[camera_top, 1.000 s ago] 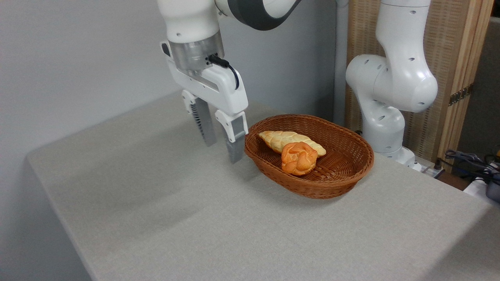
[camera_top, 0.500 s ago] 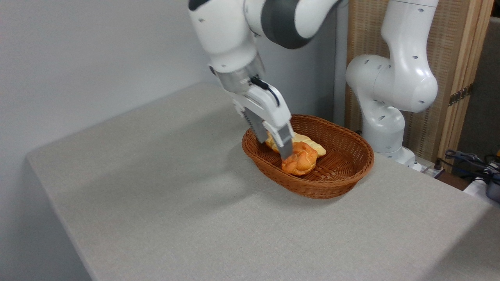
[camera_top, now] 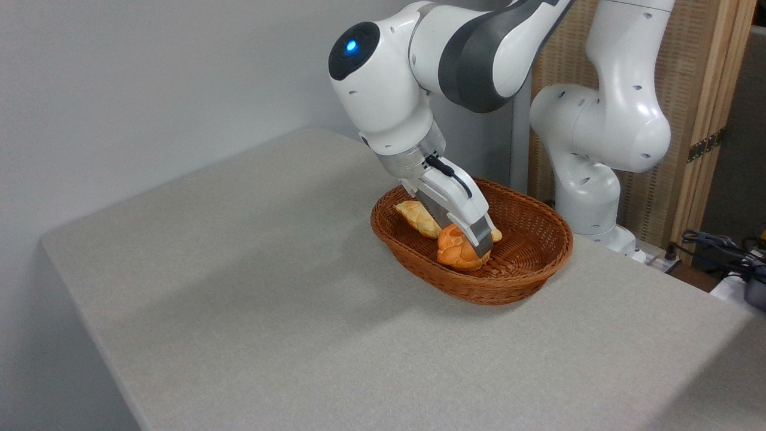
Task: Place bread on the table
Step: 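Move the gripper over the basket and lower it onto the orange bun, then close the gripper fingers around the round orange bun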
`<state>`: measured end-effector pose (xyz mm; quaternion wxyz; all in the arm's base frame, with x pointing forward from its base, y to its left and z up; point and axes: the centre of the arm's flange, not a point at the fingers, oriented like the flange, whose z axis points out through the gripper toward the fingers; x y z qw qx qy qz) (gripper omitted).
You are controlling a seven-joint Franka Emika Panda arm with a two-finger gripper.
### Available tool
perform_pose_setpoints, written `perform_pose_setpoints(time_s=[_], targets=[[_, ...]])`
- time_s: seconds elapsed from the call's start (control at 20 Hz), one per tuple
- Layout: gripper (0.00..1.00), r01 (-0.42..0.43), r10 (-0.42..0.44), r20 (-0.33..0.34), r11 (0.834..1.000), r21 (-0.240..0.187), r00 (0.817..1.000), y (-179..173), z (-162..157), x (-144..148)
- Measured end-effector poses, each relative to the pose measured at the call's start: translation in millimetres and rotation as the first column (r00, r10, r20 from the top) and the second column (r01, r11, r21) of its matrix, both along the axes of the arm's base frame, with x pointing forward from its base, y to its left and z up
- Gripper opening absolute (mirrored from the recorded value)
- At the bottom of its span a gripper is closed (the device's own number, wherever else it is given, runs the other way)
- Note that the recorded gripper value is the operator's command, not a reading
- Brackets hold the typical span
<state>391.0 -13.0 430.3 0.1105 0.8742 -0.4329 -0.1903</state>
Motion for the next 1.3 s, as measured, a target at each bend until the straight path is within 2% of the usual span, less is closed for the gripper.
perform_pose_setpoints(time_s=[0.25,0.3,0.4,0.45,0.5,1.3], targets=[[1.0,0.022,-0.022,-0.023,1.0,0.006,0.999,-9,-10,2],[0.91,0.033,-0.033,-0.028,0.999,0.007,0.999,-14,-12,2],[0.56,0.047,-0.047,-0.038,0.999,0.008,0.998,-19,-16,3],[0.45,0.05,-0.049,-0.039,0.999,0.009,0.998,-20,-17,3],[0.39,0.05,-0.05,-0.038,0.999,0.009,0.998,-21,-16,3],[0.37,0.046,-0.046,-0.032,0.999,0.003,0.998,-21,-14,5]])
